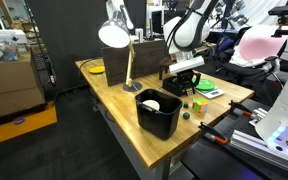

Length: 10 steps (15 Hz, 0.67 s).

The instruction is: Pick the Rubik's cube on the object and put it on the table

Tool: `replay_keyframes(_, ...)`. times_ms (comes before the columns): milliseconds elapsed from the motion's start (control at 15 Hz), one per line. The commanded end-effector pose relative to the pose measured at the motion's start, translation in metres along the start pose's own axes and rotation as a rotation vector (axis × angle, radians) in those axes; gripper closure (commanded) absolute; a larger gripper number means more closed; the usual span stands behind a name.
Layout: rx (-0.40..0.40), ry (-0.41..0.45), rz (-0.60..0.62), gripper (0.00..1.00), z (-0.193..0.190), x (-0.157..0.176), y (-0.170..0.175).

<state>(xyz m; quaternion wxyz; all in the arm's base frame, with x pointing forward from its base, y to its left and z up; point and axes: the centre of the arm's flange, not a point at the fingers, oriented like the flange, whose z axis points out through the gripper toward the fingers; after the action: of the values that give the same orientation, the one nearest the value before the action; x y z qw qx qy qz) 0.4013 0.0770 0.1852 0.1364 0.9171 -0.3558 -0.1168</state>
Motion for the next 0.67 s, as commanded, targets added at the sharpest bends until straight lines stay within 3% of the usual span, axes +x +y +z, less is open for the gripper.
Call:
replay_keyframes(0, 0.000, 0.000, 0.000, 0.67, 0.000, 0.000, 0.000)
replay_keyframes(67, 0.000, 0.000, 0.000, 0.67, 0.000, 0.000, 0.000)
replay_keyframes(133, 0.000, 0.000, 0.000, 0.92, 0.000, 0.000, 0.000)
replay_keyframes(600, 0.111, -0.110, 0.192, 0.92, -0.016, 0.059, 0.001)
